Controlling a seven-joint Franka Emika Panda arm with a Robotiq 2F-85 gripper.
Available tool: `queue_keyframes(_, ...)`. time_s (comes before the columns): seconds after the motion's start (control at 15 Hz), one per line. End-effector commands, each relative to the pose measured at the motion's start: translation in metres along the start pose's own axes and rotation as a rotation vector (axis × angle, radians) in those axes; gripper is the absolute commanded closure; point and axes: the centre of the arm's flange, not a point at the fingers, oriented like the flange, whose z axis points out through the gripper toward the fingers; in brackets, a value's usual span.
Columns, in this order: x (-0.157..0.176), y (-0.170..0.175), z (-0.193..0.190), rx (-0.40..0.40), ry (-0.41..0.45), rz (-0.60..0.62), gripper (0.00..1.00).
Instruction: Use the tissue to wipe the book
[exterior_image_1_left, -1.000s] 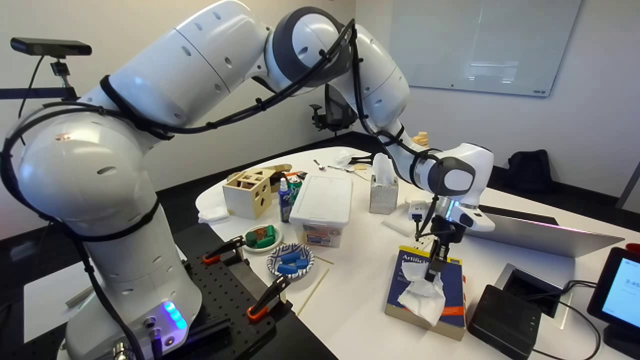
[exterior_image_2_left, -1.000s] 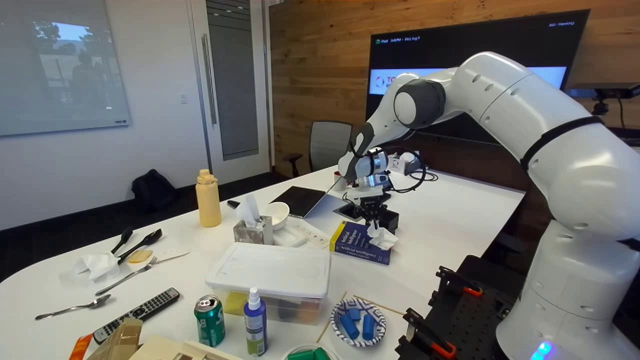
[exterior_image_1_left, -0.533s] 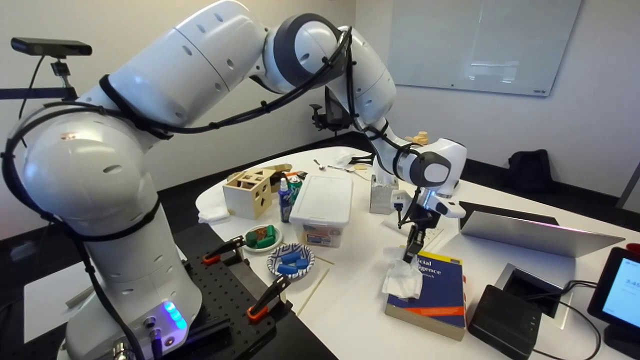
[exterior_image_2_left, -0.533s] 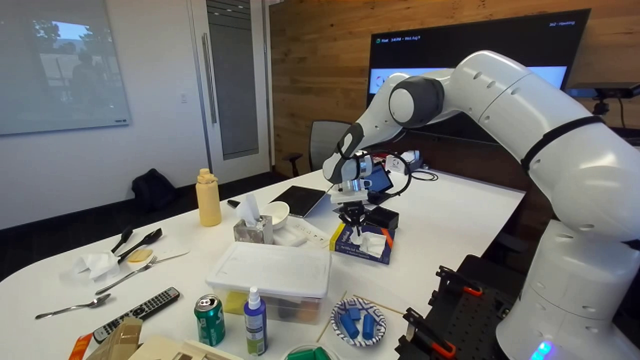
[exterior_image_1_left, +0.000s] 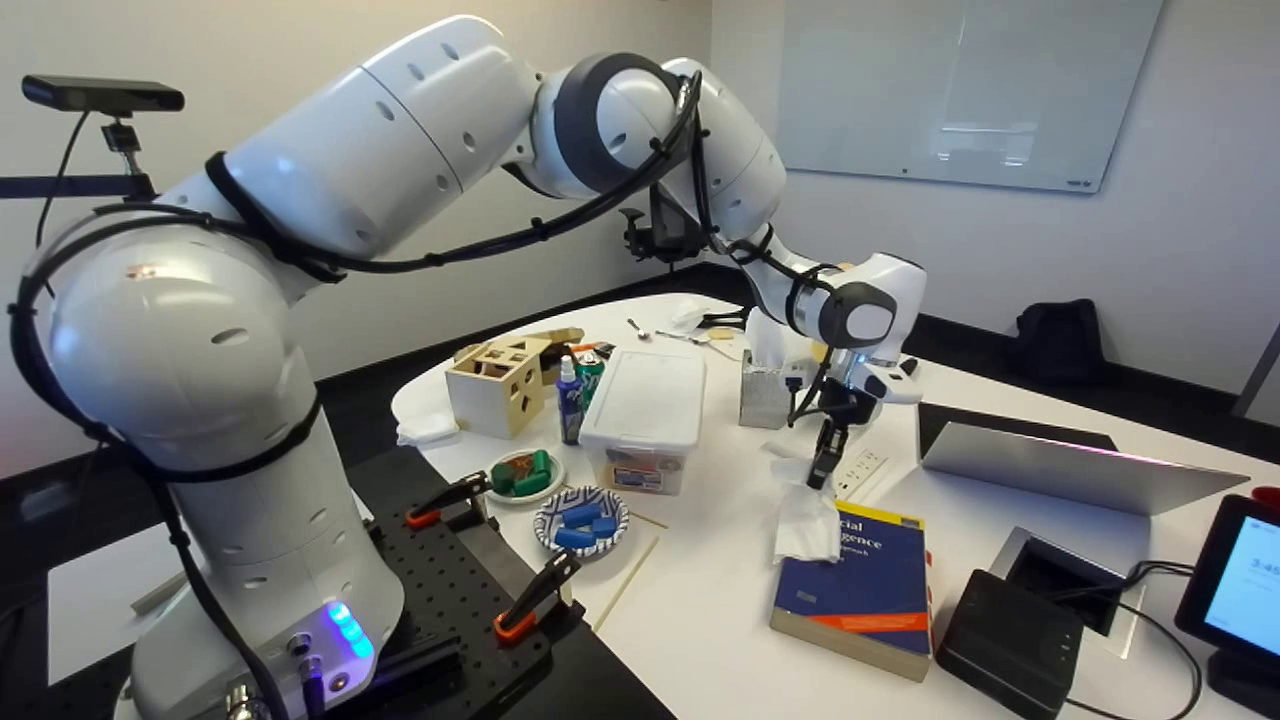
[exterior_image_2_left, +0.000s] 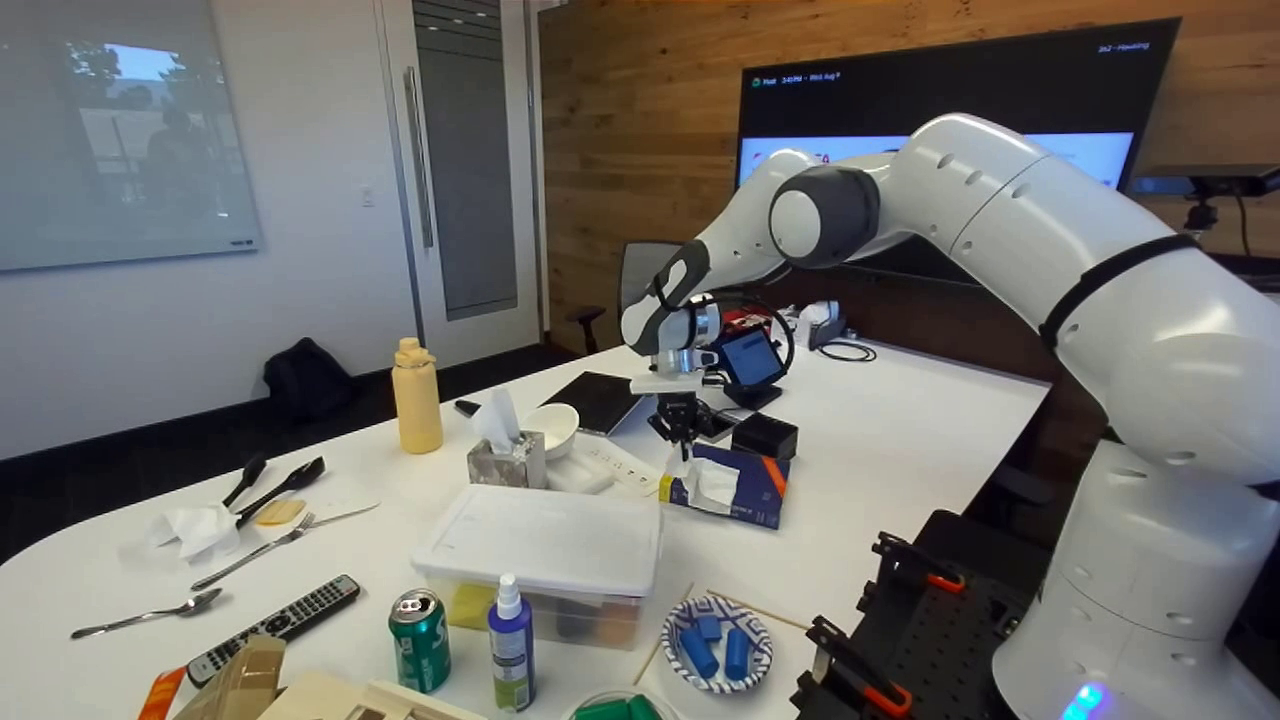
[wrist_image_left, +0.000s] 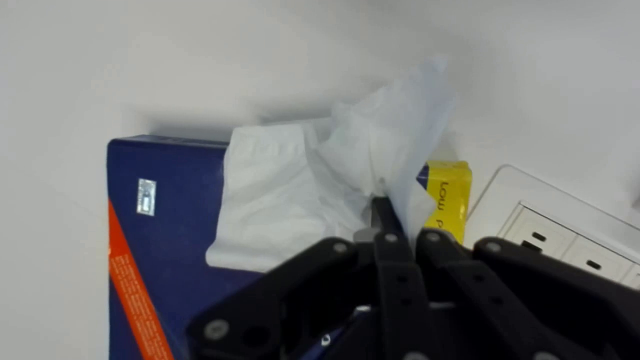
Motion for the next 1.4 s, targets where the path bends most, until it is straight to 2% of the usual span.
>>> queue_keyframes(0.0,0.033,-0.033,-0.015,0.017,0.006,0.07,1.0)
queue_keyframes(0.33,0.084,-0.03,-0.024,0.04,0.097,0.133,1.0)
queue_keyframes(0.53,0.116,-0.004,-0.019,0.026,0.145,0.168,1.0)
queue_keyframes(0.73,0.136,0.029,-0.015,0.005,0.155,0.191,1.0)
queue_keyframes(1.0,0.13,0.077,-0.011,-0.024,0.132,0.116,1.0)
queue_keyframes(1.33,0.103,0.116,-0.021,-0.047,0.071,0.005,1.0)
